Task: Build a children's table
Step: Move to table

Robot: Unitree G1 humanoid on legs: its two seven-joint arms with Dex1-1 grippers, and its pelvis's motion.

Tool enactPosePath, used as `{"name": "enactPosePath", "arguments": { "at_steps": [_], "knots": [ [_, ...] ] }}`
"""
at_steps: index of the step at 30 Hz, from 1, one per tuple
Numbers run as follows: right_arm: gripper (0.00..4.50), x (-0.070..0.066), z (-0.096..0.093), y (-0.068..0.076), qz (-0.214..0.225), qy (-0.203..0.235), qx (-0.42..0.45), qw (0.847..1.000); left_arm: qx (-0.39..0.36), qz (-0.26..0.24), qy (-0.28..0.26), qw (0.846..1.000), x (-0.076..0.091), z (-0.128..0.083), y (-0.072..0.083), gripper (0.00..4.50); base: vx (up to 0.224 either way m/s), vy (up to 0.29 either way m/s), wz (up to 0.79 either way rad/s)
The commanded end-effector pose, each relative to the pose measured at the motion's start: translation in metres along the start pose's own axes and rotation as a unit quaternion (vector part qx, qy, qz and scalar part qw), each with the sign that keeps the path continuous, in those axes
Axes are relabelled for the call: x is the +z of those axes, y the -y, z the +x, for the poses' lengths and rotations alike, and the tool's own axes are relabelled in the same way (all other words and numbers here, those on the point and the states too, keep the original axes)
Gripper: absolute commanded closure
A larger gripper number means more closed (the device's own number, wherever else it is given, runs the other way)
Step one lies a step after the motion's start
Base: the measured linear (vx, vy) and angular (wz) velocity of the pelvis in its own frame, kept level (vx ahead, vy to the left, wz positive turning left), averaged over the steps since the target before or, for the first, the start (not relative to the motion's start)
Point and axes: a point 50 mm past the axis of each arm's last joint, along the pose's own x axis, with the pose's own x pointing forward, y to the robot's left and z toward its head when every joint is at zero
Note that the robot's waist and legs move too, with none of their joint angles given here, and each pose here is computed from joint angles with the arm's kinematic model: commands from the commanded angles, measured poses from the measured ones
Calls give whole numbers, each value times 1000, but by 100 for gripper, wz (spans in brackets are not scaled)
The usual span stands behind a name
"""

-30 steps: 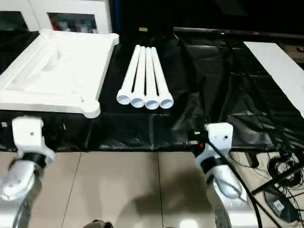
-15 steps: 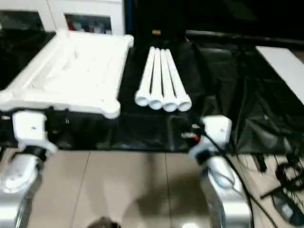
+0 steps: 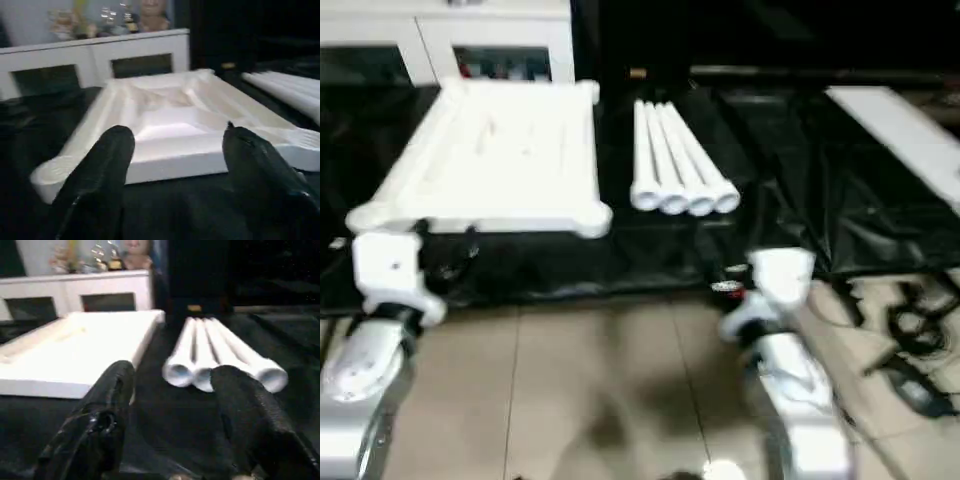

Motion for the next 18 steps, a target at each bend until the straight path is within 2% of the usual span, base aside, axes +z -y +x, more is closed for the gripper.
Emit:
{"name": "enactPosePath", "arguments": {
  "at_steps": [1,3,4,6,11,13,15,18],
  "knots": [
    [139,1,1,5,-3,4,-7,1000,-6,0,3,1000,2,1,7,98,-48,184,0],
    [121,1,1,5,-3,4,-7,1000,-9,4,3,1000,2,0,9,89,-46,123,-2],
    [107,1,1,5,-3,5,-7,1000,-10,5,3,1000,2,1,10,67,-65,59,-6],
    [102,1,2,5,-3,5,-6,1000,-11,5,3,1000,2,1,10,57,-76,-23,-9],
    [55,1,4,4,-1,4,-5,1000,-3,1,6,1000,4,2,10,9,-95,-175,-1],
    [45,2,5,4,1,4,-4,1000,3,0,0,1000,3,3,9,5,-82,-206,-8],
    [34,2,7,3,-5,1,0,1000,3,20,-7,1000,1,3,7,2,-73,-157,-6],
    [6,3,8,1,-12,0,10,1000,4,17,-1,1000,3,4,7,0,-62,-80,13]
  ]
}}
